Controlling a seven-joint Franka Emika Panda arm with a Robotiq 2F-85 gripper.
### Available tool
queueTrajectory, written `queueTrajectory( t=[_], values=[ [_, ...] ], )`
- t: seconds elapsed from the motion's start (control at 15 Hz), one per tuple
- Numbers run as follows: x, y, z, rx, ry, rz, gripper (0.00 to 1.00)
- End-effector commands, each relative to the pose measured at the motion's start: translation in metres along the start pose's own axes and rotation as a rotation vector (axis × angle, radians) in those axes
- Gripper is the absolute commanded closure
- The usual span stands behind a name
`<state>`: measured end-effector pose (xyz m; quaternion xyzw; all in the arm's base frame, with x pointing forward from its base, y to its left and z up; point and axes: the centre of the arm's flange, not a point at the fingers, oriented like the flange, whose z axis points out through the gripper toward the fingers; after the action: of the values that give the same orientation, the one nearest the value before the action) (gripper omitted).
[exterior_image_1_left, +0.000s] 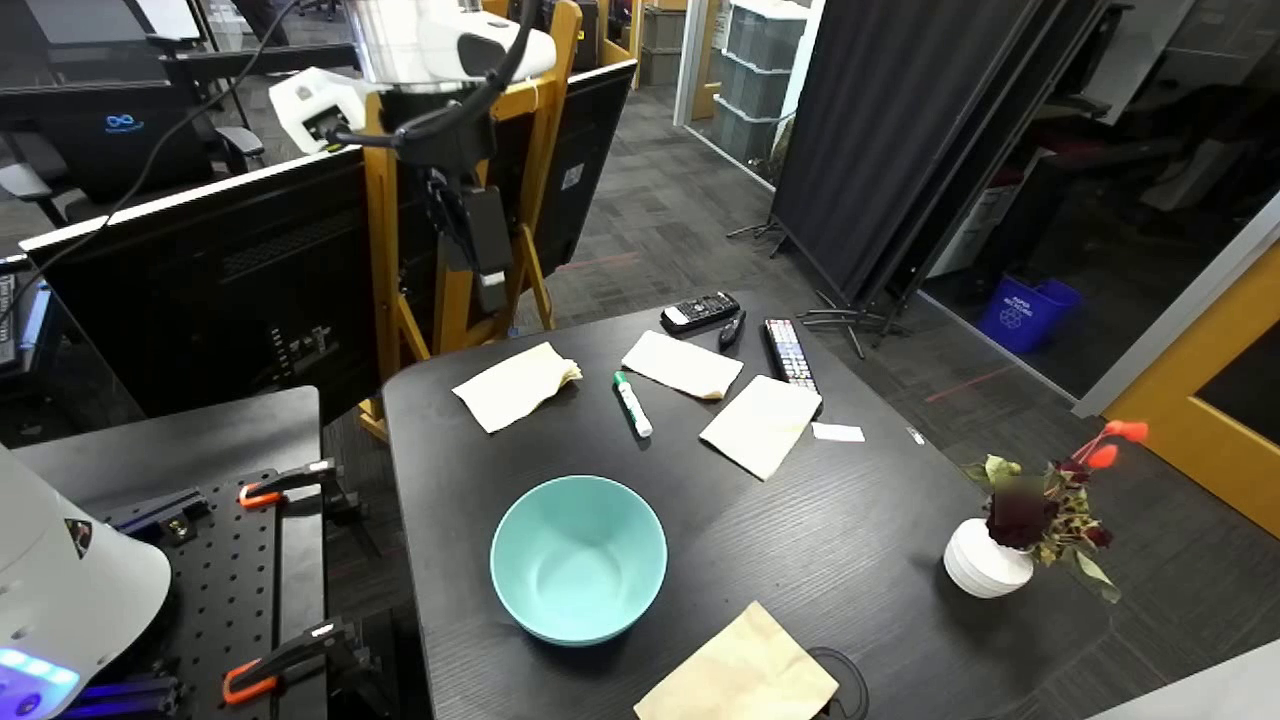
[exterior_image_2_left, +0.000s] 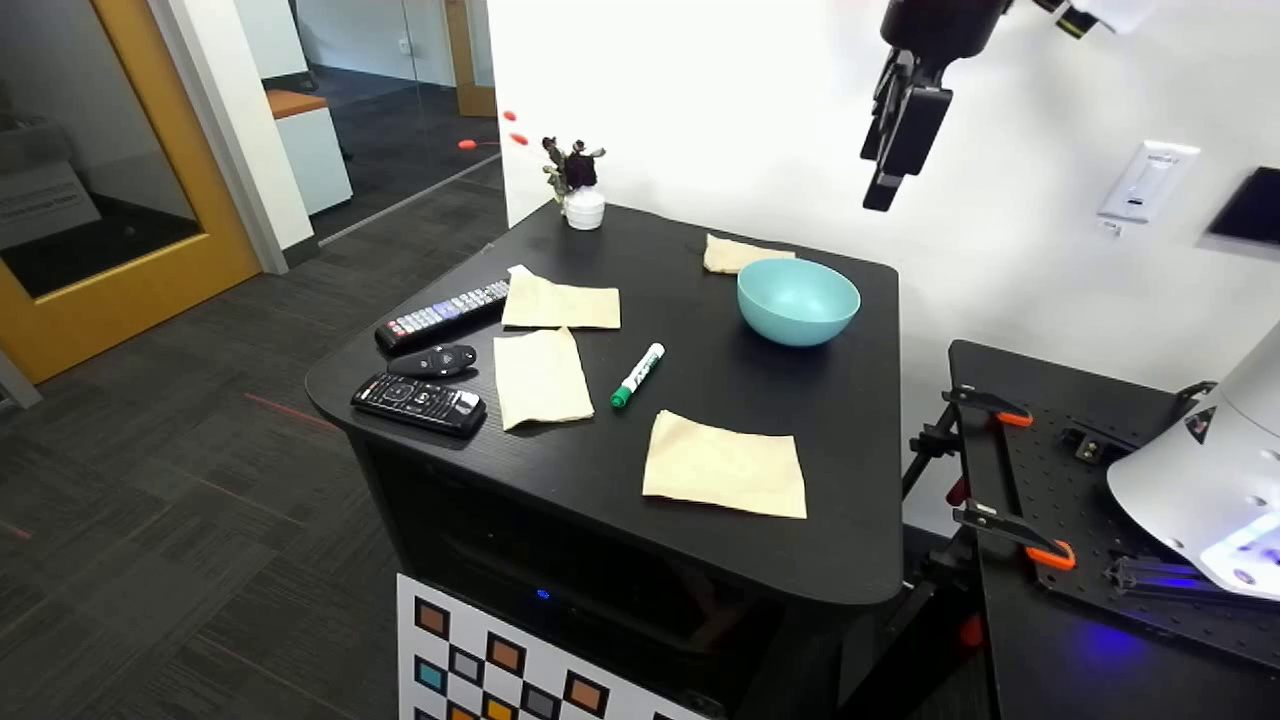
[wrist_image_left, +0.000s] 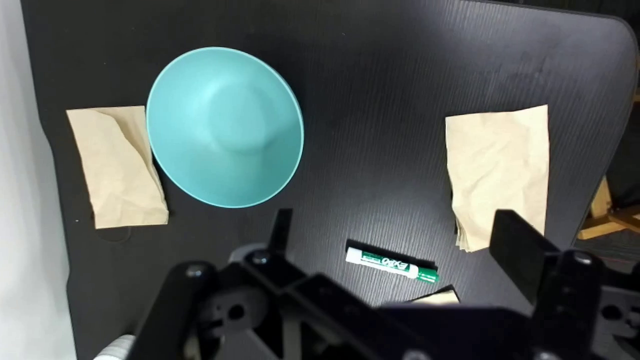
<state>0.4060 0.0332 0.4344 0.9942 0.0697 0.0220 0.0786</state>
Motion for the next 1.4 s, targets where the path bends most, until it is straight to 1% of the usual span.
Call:
queueTrajectory(
  t=[0.0, 0.13, 0.33, 0.53, 0.73, 0.8, 0.93, 1.2, 1.33],
  values=[
    [0.027, -0.015, 0.015, 0.027, -0.004, -0.094, 0.0],
    [0.037, -0.027, 0.022, 0.046, 0.016, -0.196, 0.0],
    [0.055, -0.04, 0.034, 0.051, 0.066, -0.357, 0.0],
    [0.071, -0.044, 0.045, 0.067, 0.109, -0.53, 0.0],
    [0.082, -0.045, 0.058, 0.108, 0.12, -0.684, 0.0],
    [0.065, -0.048, 0.054, 0.076, 0.108, -0.606, 0.0],
    [0.071, -0.048, 0.06, 0.093, 0.105, -0.655, 0.0],
    [0.074, -0.05, 0.061, 0.093, 0.105, -0.667, 0.0],
    [0.081, -0.046, 0.07, 0.057, 0.11, -0.696, 0.0]
  ],
)
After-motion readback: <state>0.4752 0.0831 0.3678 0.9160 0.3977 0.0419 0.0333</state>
